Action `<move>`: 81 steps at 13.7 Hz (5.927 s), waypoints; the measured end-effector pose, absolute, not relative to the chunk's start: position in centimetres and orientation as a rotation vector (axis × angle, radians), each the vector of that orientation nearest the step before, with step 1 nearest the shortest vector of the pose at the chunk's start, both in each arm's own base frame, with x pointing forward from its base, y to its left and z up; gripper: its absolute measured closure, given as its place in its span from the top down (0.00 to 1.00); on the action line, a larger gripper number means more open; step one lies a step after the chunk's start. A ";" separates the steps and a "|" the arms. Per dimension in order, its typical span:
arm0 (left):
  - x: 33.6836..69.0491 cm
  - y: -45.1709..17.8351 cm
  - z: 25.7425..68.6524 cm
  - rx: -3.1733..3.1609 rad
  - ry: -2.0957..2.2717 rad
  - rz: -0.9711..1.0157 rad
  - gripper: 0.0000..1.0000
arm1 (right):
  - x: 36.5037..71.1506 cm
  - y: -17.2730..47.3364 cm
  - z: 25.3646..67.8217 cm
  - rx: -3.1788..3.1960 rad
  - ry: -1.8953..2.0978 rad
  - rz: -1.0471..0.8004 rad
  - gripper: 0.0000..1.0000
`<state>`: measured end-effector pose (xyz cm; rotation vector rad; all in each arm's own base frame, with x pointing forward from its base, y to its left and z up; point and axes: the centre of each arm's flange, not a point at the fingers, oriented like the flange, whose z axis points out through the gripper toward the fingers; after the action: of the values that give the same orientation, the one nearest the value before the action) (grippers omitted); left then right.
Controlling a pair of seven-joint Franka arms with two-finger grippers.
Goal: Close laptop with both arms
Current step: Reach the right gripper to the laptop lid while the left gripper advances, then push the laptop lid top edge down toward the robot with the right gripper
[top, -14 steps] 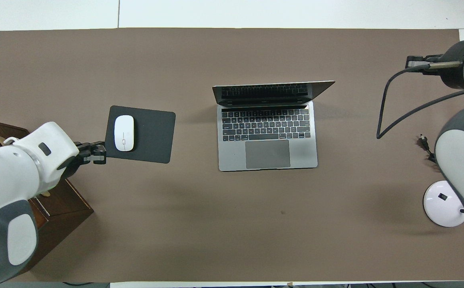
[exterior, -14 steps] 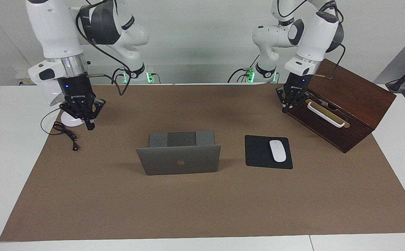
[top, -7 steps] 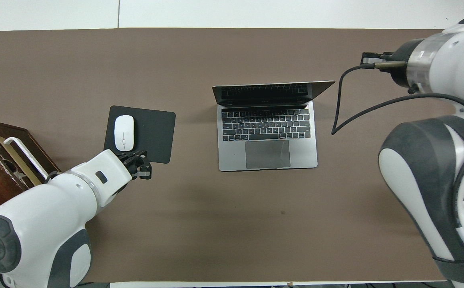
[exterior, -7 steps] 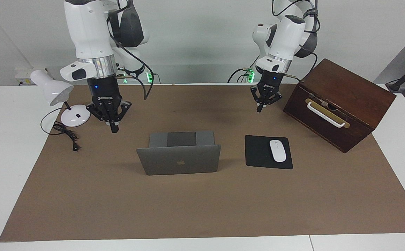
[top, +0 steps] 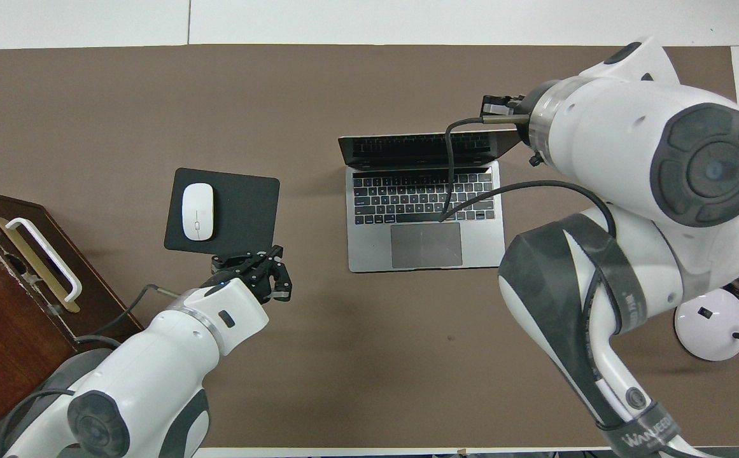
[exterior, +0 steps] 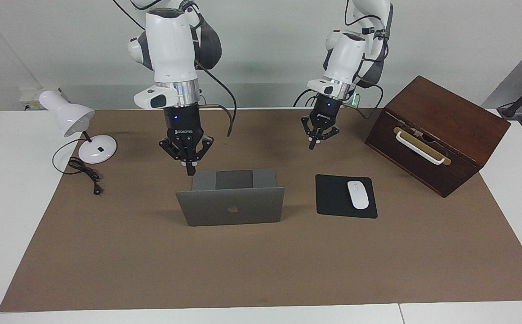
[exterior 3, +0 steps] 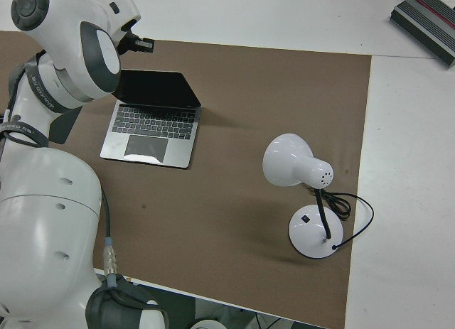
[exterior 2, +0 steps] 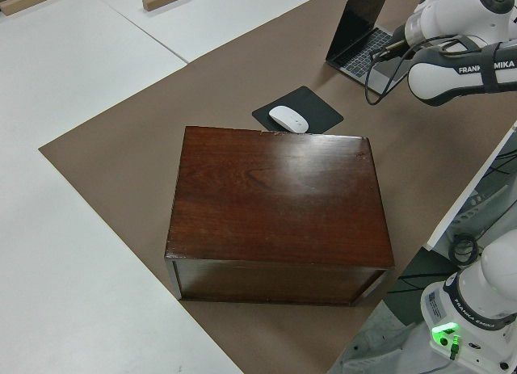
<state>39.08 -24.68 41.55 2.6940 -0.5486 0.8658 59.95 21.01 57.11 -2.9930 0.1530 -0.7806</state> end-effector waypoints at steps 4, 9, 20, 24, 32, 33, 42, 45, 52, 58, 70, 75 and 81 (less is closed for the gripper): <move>38.4 -28.0 37.1 2.640 -0.620 0.924 0.01 | 60.4 23.3 55.6 -3.040 0.001 -0.896 0.01; 37.6 -30.0 33.9 2.595 -0.666 0.975 0.01 | 58.8 29.1 56.4 -2.987 -0.043 -0.929 0.01; 38.7 -33.5 30.3 2.561 -0.708 0.999 0.01 | 60.0 28.6 56.0 -2.964 -0.009 -0.958 0.01; 39.3 -33.6 29.6 2.569 -0.705 0.994 0.01 | 61.7 27.0 54.7 -2.962 -0.034 -0.986 0.01; 39.4 -34.0 27.5 2.596 -0.720 0.954 0.01 | 62.1 27.8 52.4 -2.979 -0.056 -0.950 0.01; 39.4 -34.1 27.4 2.596 -0.721 0.953 0.01 | 62.2 27.8 52.0 -2.984 -0.061 -0.943 0.01; 39.0 -34.5 26.8 2.597 -0.742 0.938 0.01 | 62.8 28.0 49.9 -3.011 -0.079 -0.904 0.01; 38.7 -34.9 26.8 2.591 -0.754 0.935 0.01 | 62.9 28.0 49.4 -3.011 -0.098 -0.881 0.01; 38.6 -34.9 26.8 2.589 -0.765 0.937 0.01 | 63.1 27.9 49.3 -2.998 -0.119 -0.836 0.01; 38.6 -35.0 26.7 2.583 -0.818 0.948 0.01 | 63.3 27.6 48.9 -3.004 -0.112 -0.828 0.01; 38.6 -35.0 26.7 2.571 -0.885 0.961 0.01 | 63.5 27.3 46.5 -3.000 -0.016 -0.623 0.01; 38.6 -35.0 26.7 2.568 -0.903 0.965 0.01 | 62.9 27.0 46.2 -2.988 -0.009 -0.412 0.01; 38.6 -35.0 26.7 2.564 -0.930 0.971 0.01 | 62.1 26.7 45.2 -2.988 0.020 -0.230 0.01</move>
<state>38.57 -35.00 26.68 2.5638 -0.9300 0.9711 62.13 26.75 45.20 -2.9878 0.0199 -0.2301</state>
